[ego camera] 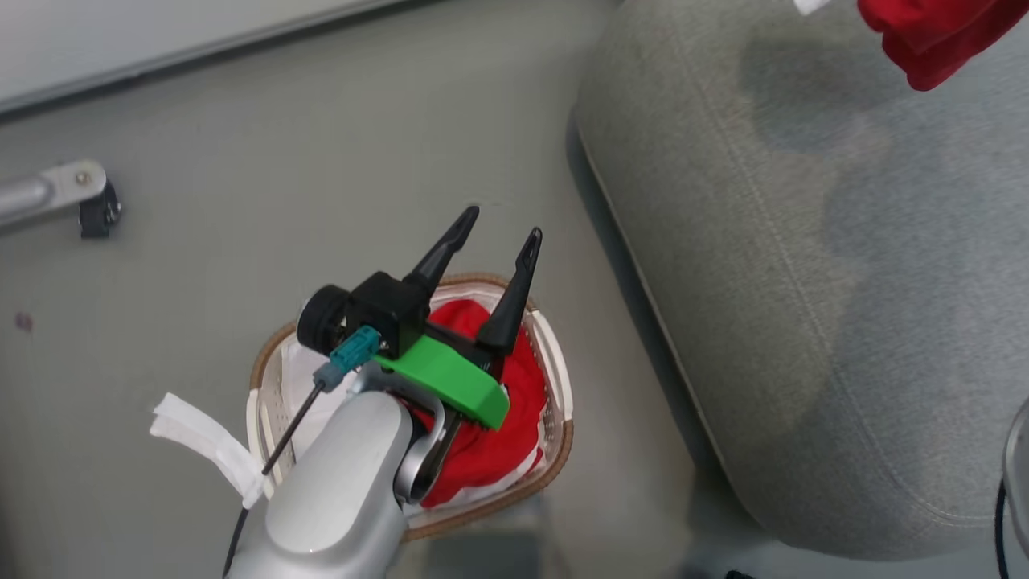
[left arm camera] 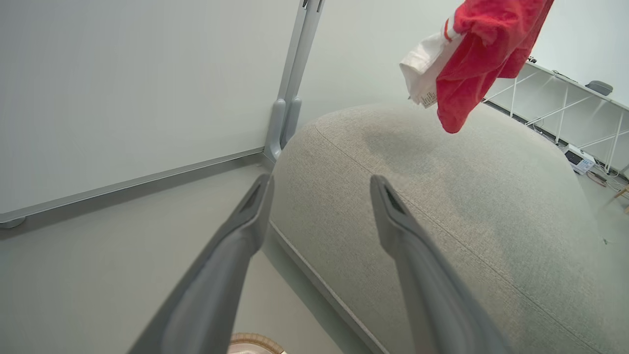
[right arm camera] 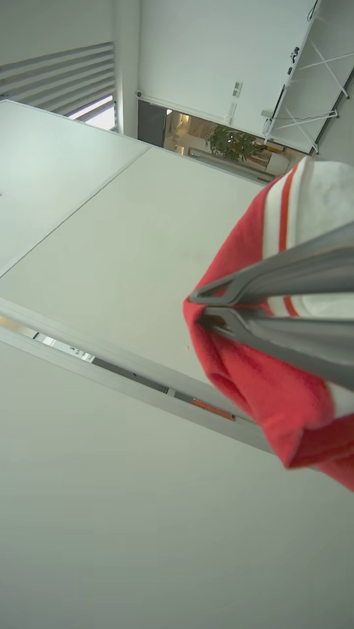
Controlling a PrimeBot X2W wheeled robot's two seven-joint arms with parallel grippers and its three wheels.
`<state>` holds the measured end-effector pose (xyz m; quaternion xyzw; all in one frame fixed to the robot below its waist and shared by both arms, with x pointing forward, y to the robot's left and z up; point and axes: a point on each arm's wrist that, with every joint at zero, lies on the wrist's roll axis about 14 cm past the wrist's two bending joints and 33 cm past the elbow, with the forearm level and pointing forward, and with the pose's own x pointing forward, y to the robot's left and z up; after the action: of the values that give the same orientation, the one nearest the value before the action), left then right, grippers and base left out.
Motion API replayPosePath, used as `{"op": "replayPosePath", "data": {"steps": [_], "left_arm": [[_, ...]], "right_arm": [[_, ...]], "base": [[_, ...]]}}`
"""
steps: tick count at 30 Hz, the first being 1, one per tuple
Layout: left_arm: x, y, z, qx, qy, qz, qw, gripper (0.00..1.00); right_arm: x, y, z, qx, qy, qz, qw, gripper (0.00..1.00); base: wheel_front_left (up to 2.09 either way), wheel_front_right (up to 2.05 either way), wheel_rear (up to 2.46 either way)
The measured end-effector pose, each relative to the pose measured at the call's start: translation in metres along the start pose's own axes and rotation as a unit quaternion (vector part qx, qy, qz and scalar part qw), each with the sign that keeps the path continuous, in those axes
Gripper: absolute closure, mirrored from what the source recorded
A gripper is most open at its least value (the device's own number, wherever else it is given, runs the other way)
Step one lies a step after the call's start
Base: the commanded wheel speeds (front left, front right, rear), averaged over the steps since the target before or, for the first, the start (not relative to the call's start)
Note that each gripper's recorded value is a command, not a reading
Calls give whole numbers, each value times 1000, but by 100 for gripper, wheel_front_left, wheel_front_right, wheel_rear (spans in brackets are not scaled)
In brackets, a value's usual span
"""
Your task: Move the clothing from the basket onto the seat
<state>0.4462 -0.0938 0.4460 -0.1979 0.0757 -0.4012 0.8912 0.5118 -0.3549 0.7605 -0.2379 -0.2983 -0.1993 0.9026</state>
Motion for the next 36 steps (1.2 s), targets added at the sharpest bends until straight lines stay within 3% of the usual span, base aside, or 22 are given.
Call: {"op": "replayPosePath", "data": {"steps": [5, 12, 19, 24, 25, 26, 27, 28, 36], "left_arm": [[2, 32, -11, -12, 1, 27, 1000, 0], [-5, 76, -39, -28, 20, 70, 997, 0], [-20, 110, -64, -44, 39, 114, 992, 0], [-31, 119, -70, -46, 47, 132, 989, 0], [-33, 120, -70, -46, 48, 135, 989, 0], [-34, 120, -68, -45, 47, 137, 988, 0], [-34, 120, -66, -44, 46, 138, 988, 0], [-35, 119, -64, -42, 44, 138, 988, 0], [-37, 110, -40, -33, 22, 140, 989, 0]], "right_arm": [[-30, 23, -93, -1, 107, 8, 994, 100], [-126, 70, -218, 2, 286, 43, 957, 100], [-195, 98, -278, 2, 386, 65, 920, 100], [-209, 111, -289, 0, 406, 80, 910, 100], [-209, 110, -288, -3, 405, 82, 911, 85], [-208, 108, -286, -5, 403, 81, 912, 61], [-207, 106, -283, -7, 399, 81, 913, 35], [-204, 103, -280, -11, 393, 81, 916, 0], [-196, 80, -249, -22, 362, 77, 929, 0]], "base": [[0, 0, 0], [0, 0, 0], [0, 0, 0], [0, 0, 0], [0, 0, 0], [0, 0, 0], [0, 0, 0], [0, 0, 0], [0, 0, 0]]}}
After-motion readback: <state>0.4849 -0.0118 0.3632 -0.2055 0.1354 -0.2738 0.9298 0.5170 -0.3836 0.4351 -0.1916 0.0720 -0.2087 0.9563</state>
